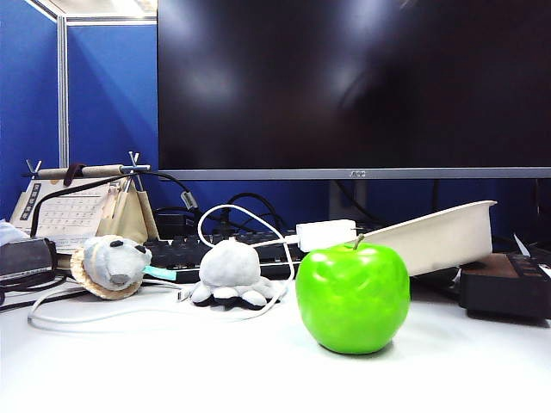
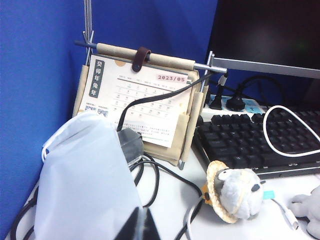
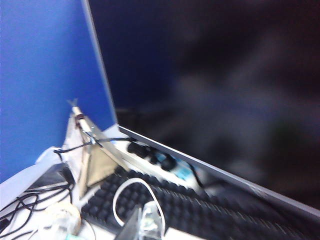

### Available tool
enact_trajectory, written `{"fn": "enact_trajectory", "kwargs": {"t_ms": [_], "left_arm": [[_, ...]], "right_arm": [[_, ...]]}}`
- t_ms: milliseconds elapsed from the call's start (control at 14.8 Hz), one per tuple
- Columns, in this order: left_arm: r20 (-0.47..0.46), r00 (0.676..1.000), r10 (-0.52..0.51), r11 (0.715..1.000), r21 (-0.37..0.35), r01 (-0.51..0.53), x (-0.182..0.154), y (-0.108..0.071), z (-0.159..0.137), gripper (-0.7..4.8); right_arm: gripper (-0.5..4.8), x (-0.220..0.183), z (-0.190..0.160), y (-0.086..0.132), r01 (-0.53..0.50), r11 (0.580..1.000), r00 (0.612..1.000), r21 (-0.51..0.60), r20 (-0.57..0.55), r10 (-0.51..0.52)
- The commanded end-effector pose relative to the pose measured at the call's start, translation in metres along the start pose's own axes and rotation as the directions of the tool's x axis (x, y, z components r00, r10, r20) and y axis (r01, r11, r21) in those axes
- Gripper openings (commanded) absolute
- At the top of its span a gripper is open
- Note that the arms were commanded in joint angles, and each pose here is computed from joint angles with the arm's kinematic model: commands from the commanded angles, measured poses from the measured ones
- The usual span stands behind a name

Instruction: Place the tilting octopus upright.

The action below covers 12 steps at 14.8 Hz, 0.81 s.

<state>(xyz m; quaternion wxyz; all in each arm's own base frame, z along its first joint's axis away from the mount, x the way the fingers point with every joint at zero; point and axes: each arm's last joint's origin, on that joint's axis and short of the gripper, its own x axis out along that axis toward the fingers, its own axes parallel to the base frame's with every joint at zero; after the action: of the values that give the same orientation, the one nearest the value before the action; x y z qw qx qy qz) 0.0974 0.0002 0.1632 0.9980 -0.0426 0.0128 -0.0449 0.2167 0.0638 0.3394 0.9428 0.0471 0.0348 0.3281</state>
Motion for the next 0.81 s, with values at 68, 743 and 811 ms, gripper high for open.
{"fn": "enact_trajectory", "kwargs": {"t_ms": [68,743,811], "left_arm": [[0.011,1.0,-0.004,1.0,-0.001,0.004,0.0,0.0,0.001,-0.06],[0.011,1.0,-0.005,1.0,-0.001,0.005,0.0,0.0,0.001,-0.06],[0.011,1.0,-0.004,1.0,-0.001,0.004,0.0,0.0,0.001,-0.06]], "right_arm": [[-0.01,-0.061,0.024,0.03,0.037,0.999,0.996,-0.035,0.079,-0.034],[-0.01,-0.214,0.022,0.103,0.168,0.952,0.858,-0.255,0.514,-0.013],[-0.01,-0.209,0.019,0.101,0.209,0.944,0.863,-0.254,0.503,-0.056]]}}
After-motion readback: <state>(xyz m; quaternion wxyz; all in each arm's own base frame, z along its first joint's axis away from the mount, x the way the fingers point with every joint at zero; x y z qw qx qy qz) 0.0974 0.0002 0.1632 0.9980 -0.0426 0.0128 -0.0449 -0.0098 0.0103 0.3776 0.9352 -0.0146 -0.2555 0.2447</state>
